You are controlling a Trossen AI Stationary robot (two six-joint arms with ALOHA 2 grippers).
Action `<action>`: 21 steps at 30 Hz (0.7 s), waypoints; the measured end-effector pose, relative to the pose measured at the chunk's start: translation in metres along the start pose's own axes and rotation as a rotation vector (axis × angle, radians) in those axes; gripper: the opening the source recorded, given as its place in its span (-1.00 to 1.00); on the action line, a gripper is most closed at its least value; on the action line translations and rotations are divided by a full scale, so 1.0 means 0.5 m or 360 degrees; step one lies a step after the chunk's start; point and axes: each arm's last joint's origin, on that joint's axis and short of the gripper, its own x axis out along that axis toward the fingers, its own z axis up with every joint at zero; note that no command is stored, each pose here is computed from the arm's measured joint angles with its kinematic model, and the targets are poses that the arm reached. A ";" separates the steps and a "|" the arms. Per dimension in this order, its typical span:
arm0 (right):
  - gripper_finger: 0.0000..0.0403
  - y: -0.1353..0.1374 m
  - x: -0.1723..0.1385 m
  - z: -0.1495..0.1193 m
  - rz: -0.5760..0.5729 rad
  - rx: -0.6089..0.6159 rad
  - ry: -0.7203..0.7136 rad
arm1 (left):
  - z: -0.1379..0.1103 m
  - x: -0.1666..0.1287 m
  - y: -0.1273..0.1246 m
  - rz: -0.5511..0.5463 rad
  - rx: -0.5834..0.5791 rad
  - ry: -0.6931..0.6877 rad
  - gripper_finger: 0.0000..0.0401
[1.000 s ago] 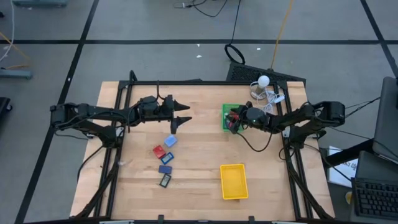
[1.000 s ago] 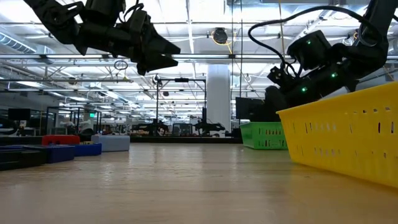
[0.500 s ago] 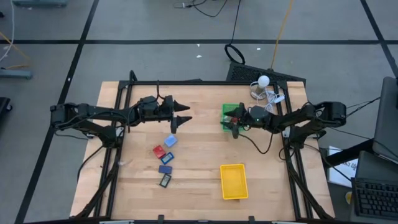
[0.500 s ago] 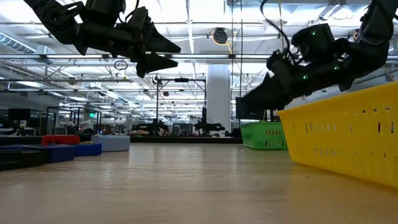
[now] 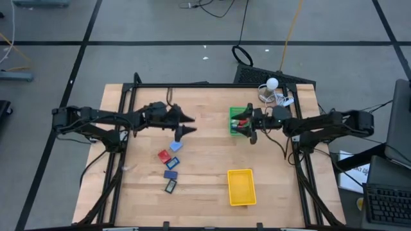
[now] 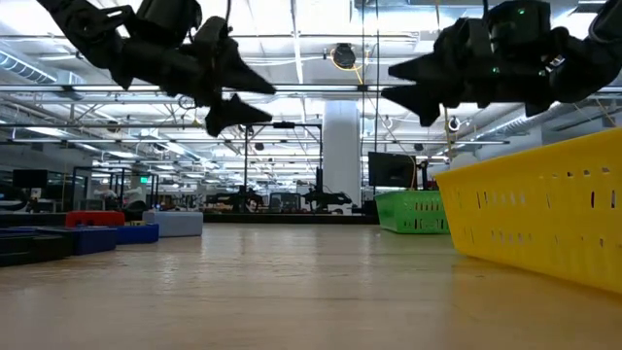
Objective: Pick & Place Office items
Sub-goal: Put the blue charger adapter into the green bin
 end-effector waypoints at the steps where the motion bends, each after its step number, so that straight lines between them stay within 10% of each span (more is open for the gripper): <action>1: 0.17 0.002 -0.002 0.005 0.0004 -0.0031 -0.0020 | -0.009 0.002 -0.005 0.0000 -0.0013 0.0084 0.34; 10: 0.16 0.005 -0.008 0.017 0.0000 -0.0138 -0.0053 | -0.088 -0.011 -0.066 0.0373 -0.0173 0.0802 0.34; 21: 0.14 0.004 -0.008 0.006 -0.0014 -0.0138 0.0027 | -0.133 -0.015 -0.077 0.0721 -0.0152 0.0941 0.34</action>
